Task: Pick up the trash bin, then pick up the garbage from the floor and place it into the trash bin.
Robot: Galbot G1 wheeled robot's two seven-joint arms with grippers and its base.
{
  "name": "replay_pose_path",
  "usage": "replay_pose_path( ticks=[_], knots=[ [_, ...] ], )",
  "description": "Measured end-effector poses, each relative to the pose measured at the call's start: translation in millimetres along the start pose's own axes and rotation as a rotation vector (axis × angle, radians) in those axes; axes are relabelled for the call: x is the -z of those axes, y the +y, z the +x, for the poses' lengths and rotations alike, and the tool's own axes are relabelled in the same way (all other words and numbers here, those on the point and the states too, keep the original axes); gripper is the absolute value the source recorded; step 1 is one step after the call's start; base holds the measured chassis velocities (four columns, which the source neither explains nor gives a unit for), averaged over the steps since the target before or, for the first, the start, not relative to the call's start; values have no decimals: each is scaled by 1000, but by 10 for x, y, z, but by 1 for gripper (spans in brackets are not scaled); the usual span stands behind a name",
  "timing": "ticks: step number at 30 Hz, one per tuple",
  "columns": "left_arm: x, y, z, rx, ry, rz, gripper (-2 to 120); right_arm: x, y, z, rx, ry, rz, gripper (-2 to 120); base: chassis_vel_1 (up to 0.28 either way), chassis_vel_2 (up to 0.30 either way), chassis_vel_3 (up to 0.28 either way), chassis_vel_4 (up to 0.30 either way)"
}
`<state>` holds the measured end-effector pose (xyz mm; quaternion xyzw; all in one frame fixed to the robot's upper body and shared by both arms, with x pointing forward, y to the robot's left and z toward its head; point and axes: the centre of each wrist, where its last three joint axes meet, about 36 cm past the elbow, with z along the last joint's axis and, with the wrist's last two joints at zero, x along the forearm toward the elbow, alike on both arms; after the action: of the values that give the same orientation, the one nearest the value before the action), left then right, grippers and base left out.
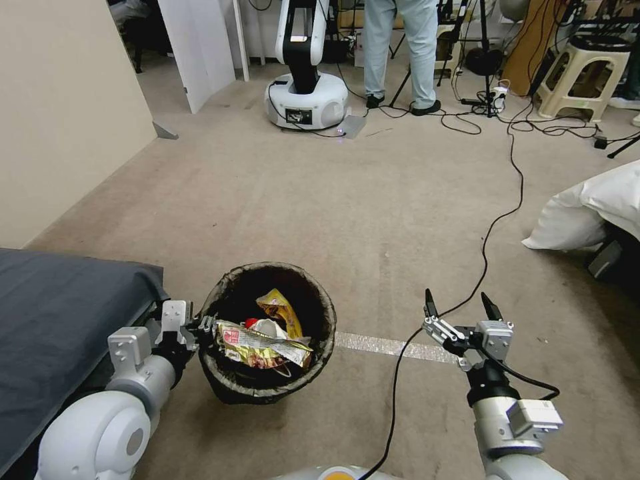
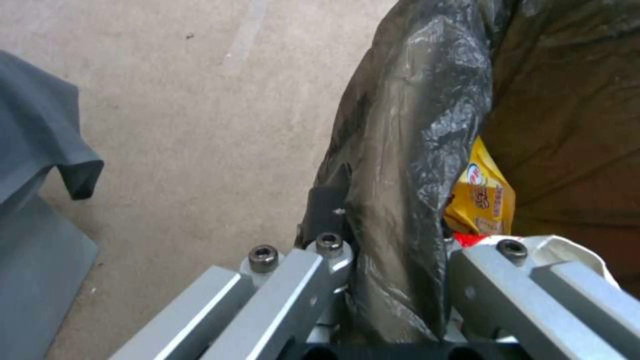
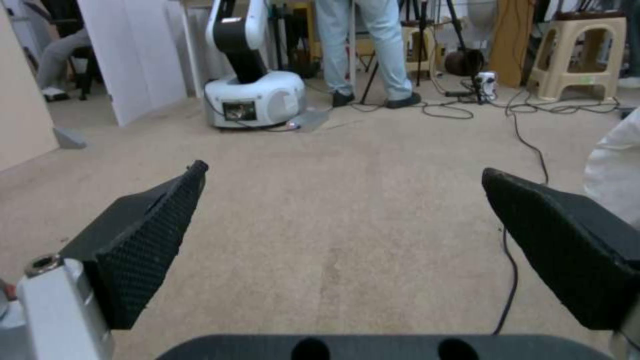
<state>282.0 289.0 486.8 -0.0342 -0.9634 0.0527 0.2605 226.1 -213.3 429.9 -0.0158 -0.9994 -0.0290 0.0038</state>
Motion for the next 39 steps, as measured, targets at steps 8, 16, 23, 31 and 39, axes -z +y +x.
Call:
replay_pose_path(
  ticks=[8, 16, 23, 31, 39],
  knots=[
    [-152, 50, -266, 28, 57, 20, 3, -8, 24, 57, -23, 8, 2, 100, 0, 0, 0, 0],
    [-331, 124, -488, 21, 119, 69, 3, -2, 32, 70, -42, 5, -2, 100, 0, 0, 0, 0],
    [-401, 44, -619, 5, 144, 75, 3, -1, 24, 67, -51, 4, -4, 100, 0, 0, 0, 0],
    [-490, -14, -743, 2, 173, 91, 3, -5, 16, 62, -56, 4, -5, 100, 0, 0, 0, 0],
    [-567, -27, -868, 7, 197, 109, 3, -13, 15, 69, -57, 7, -7, 100, 0, 0, 0, 0]
  ],
)
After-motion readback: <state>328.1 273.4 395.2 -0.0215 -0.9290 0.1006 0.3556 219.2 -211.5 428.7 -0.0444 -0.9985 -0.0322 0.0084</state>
